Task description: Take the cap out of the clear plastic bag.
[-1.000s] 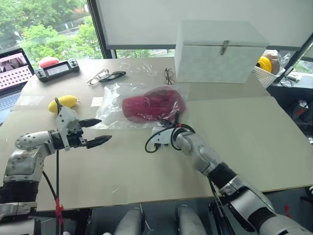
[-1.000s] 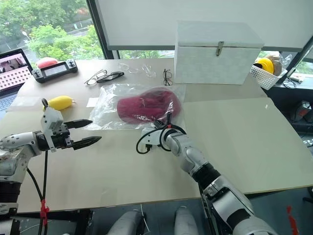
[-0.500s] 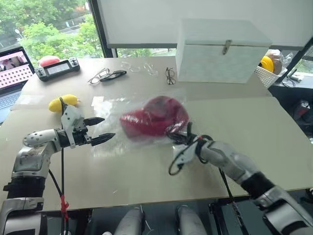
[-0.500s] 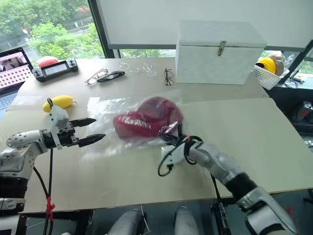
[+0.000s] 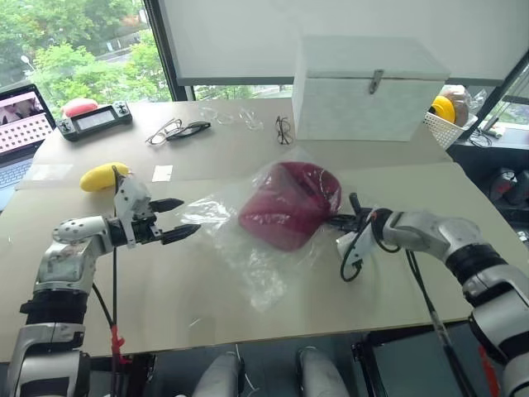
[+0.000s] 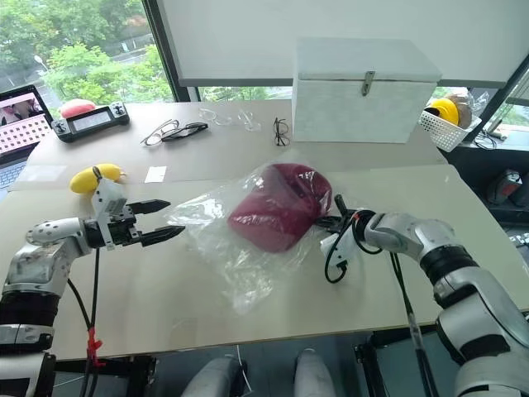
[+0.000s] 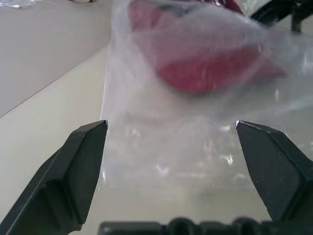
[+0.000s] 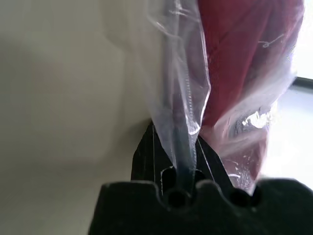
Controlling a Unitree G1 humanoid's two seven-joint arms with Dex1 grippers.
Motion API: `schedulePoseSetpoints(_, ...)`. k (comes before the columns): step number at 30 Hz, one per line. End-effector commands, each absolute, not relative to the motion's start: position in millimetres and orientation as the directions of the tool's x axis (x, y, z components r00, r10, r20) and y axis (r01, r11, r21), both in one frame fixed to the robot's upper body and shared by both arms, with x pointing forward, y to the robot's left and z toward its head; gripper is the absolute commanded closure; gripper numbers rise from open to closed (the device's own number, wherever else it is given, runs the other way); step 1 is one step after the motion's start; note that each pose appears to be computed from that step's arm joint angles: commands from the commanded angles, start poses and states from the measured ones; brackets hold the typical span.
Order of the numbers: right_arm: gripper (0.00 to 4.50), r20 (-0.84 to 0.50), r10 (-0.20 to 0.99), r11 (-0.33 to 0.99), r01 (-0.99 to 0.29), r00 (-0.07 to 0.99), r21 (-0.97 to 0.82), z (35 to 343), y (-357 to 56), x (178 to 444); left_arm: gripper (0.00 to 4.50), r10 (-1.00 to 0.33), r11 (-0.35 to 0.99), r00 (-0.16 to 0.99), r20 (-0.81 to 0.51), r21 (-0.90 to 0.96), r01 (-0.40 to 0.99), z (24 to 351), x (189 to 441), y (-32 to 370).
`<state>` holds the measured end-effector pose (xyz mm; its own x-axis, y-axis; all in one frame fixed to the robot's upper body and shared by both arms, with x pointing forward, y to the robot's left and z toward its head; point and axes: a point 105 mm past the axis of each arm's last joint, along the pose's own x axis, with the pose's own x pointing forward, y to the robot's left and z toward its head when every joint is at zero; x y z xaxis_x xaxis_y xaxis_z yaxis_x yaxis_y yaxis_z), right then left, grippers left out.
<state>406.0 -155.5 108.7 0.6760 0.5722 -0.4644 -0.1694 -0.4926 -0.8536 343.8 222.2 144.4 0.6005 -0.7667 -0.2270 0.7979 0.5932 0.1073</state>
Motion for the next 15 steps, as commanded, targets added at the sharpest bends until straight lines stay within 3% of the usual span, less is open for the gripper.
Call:
schedulePoseSetpoints(1, 4.49, -0.429, 0.508, -0.484, -0.164, 0.747, -0.859, 117.1, -165.3, 424.2, 0.0, -0.782, 0.569, 0.59, -0.202, 0.154, 0.808, 157.9, 347.6, 216.7)
schedulePoseSetpoints(5, 4.49, -0.399, 0.547, -0.46, -0.134, 0.736, -0.878, 120.3, -148.9, 427.5, 0.0, -0.787, 0.564, 0.584, -0.2, 0.155, 0.811, 157.9, 348.3, 214.5)
schedulePoseSetpoints(10, 3.0, -0.437, 0.567, -0.386, -0.243, 0.699, -0.89, 114.4, -147.0, 421.0, 0.0, -0.787, 0.563, 0.584, -0.201, 0.153, 0.812, 156.8, 347.8, 214.4)
schedulePoseSetpoints(11, 2.51, -0.436, 0.576, -0.381, -0.245, 0.691, -0.892, 115.5, -146.6, 419.5, 0.0, -0.787, 0.563, 0.583, -0.201, 0.152, 0.812, 156.6, 347.8, 214.4)
schedulePoseSetpoints(15, 1.33, -0.438, 0.582, -0.361, -0.265, 0.685, -0.894, 122.3, -151.3, 416.7, 0.0, -0.79, 0.56, 0.579, -0.201, 0.15, 0.815, 155.3, 348.1, 213.2)
